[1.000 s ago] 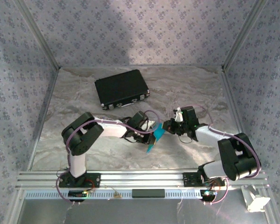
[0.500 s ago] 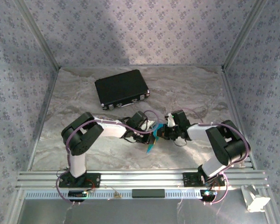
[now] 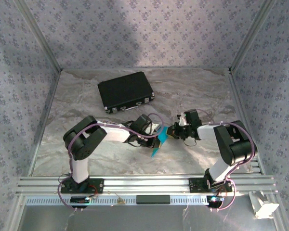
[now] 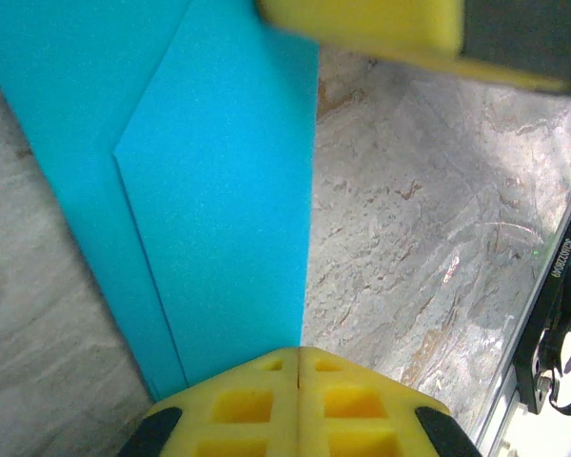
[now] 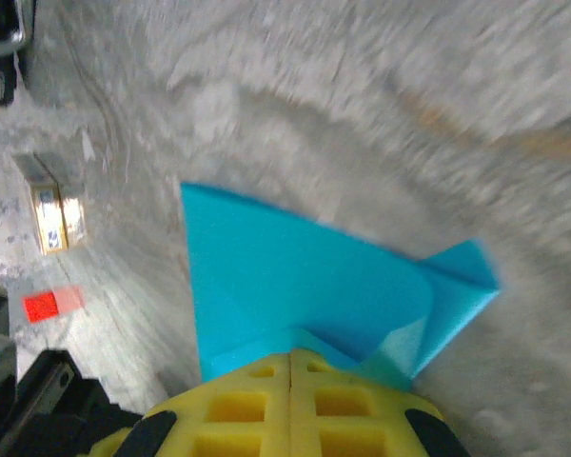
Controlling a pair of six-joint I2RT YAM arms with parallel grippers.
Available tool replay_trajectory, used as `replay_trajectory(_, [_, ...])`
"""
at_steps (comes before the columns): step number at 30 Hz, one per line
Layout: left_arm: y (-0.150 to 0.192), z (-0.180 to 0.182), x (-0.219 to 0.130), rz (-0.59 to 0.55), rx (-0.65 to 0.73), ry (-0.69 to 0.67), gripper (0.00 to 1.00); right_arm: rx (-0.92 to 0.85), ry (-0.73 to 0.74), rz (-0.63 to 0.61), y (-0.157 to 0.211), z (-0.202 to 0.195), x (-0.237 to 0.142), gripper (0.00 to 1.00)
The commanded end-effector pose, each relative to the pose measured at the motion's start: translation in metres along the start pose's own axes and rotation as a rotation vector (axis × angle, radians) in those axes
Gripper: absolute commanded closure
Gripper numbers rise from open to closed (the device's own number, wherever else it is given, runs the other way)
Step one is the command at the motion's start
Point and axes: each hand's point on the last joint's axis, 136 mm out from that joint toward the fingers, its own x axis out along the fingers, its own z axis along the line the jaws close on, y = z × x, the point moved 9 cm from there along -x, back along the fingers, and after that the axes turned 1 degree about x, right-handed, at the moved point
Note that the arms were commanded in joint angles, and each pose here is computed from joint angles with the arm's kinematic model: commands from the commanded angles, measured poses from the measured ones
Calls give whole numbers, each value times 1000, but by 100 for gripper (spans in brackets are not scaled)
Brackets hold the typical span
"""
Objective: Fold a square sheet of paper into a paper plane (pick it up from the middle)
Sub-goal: Fold the wing for the fifth time at the center of the table.
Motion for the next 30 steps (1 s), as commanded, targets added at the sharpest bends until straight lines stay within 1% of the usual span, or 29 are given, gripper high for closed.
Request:
replay_trajectory(1, [34,35,8,129,-117,-132,100,48,112,-88,-15,-18,-5,96])
replay_trajectory(7, [34,35,8,127,-118,-128,100,118,136,-135,-27,-32,-11,97])
replay_trajectory(15, [35,36,9,131,-121,-126,100,154,147,-184,-37,-38,-21,97])
replay_trajectory(20, [34,36,10,129,-120,-125,100,133,131,-196,-42,-29,-28,96])
replay_trajectory(24, [34,36,10,130,-120,-125,100,96,93,-222,-43,-11,-42,96])
replay_trajectory(28, [33,35,10,128,-120,-124,100,38,62,-237,-35,5,-55,95])
replay_trajectory(30, [32,35,10,124,-118,-123,100,19,27,-208,-27,11,-51,95])
